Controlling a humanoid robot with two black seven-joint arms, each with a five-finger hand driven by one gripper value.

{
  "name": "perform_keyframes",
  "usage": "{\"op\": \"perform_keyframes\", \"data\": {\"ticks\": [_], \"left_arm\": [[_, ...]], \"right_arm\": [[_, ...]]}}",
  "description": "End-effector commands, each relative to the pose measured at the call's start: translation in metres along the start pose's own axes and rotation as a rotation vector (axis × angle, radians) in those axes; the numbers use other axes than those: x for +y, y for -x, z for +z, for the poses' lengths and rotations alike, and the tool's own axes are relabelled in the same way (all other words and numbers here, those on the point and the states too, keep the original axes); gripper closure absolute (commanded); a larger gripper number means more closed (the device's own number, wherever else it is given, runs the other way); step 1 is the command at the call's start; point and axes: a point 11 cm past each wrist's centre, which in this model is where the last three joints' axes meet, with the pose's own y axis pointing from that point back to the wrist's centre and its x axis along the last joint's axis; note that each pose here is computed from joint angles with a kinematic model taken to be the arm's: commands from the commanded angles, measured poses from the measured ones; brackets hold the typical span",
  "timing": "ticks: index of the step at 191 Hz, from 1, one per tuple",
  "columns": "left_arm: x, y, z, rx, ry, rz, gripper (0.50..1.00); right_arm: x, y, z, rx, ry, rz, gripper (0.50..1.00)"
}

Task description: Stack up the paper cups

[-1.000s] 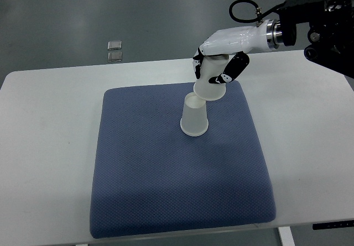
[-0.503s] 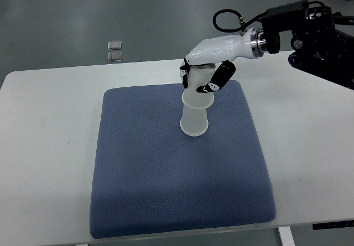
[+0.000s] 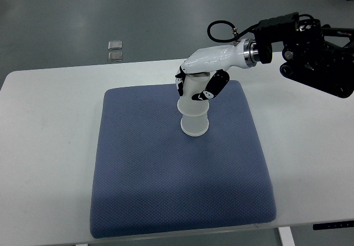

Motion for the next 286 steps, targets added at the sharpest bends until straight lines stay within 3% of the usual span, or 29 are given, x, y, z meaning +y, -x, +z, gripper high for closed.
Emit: {"op": "perform_keyframes", "data": {"ticks": [1, 104, 115, 142, 250, 286], "left_arm": [[0.000, 0.000, 0.000, -0.001, 0.000, 0.000, 0.500], [0.000, 0.000, 0.000, -0.001, 0.000, 0.000, 0.500], [0.000, 0.000, 0.000, -0.001, 0.000, 0.000, 0.500], [0.000, 0.000, 0.000, -0.001, 0.000, 0.000, 0.500], [0.000, 0.000, 0.000, -0.001, 0.000, 0.000, 0.500], [0.000, 0.000, 0.000, -0.001, 0.000, 0.000, 0.500]], "right_arm": [[-0.001, 0.005, 0.000, -0.009, -0.002, -0.003, 0.754], [0.003, 0.000, 0.003, -0.015, 0.006, 0.023, 0.638], [0.006, -0.003, 0.011, -0.029, 0.024, 0.043, 0.607], [0.015, 0.004, 0.036, -0.093, 0.089, 0.081, 0.605], [0.054, -0.021, 0.096, -0.921, 0.002, 0.669, 0.591], [0.062, -0.001, 0.118, -1.198, -0.018, 0.875, 0.591]]}}
